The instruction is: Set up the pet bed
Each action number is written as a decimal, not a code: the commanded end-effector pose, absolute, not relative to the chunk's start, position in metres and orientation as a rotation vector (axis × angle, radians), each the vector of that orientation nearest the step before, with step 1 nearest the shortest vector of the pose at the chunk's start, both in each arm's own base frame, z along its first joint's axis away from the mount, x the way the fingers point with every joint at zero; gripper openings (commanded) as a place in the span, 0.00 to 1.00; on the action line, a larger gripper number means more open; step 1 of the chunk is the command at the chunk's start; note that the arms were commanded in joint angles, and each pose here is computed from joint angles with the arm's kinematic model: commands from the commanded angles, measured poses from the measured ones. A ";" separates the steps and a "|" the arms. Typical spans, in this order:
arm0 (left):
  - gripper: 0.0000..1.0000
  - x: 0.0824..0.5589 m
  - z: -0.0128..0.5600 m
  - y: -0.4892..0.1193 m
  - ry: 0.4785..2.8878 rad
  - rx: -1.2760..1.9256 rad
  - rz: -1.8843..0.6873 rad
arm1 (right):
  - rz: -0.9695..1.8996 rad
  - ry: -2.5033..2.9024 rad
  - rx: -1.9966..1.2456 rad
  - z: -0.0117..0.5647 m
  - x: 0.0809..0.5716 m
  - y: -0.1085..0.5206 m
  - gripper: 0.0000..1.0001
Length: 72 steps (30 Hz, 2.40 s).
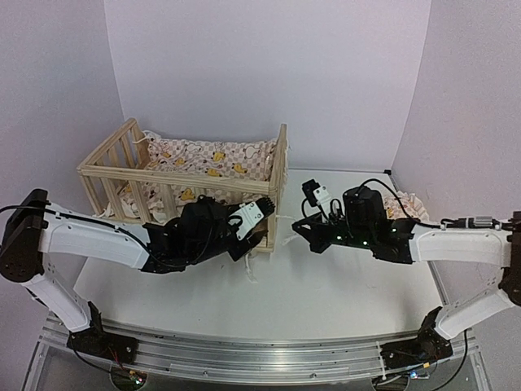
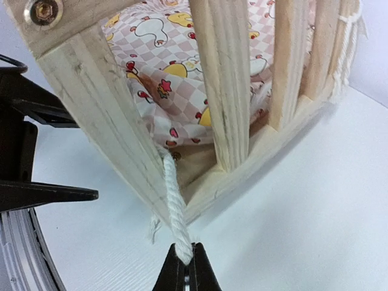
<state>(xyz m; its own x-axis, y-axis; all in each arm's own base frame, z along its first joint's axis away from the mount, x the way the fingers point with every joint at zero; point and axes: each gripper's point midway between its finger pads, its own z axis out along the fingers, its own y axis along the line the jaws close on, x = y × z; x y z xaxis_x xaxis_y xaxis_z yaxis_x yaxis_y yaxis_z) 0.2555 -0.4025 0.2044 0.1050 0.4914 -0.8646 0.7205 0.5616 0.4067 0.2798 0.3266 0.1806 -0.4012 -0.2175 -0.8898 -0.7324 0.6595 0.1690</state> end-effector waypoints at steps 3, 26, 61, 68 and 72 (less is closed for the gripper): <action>0.52 0.211 0.216 -0.406 1.443 1.236 -0.442 | 0.600 2.266 -0.623 0.142 0.249 0.279 0.00; 0.55 0.146 0.116 -0.371 1.818 1.084 -0.954 | 1.428 2.360 -0.126 0.109 0.207 0.347 0.00; 0.00 0.212 0.117 -0.370 1.767 1.119 -0.435 | 1.148 2.323 -0.234 0.062 0.211 0.387 0.61; 0.00 0.226 0.132 -0.352 1.721 1.168 -0.290 | 0.665 2.116 -0.595 0.046 0.226 0.395 0.64; 0.00 0.232 0.137 -0.344 1.712 1.150 -0.254 | 0.538 2.042 -0.644 0.036 0.244 0.401 0.64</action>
<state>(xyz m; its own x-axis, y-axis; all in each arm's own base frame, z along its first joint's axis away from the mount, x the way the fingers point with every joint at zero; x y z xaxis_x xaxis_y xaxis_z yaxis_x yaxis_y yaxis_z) 0.2237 -0.3536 0.1235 -0.0730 0.5423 -0.8370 0.8146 0.5167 0.2637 0.2124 0.3996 0.0347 -0.6374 -0.1438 -0.7570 -0.5903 0.7225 0.3598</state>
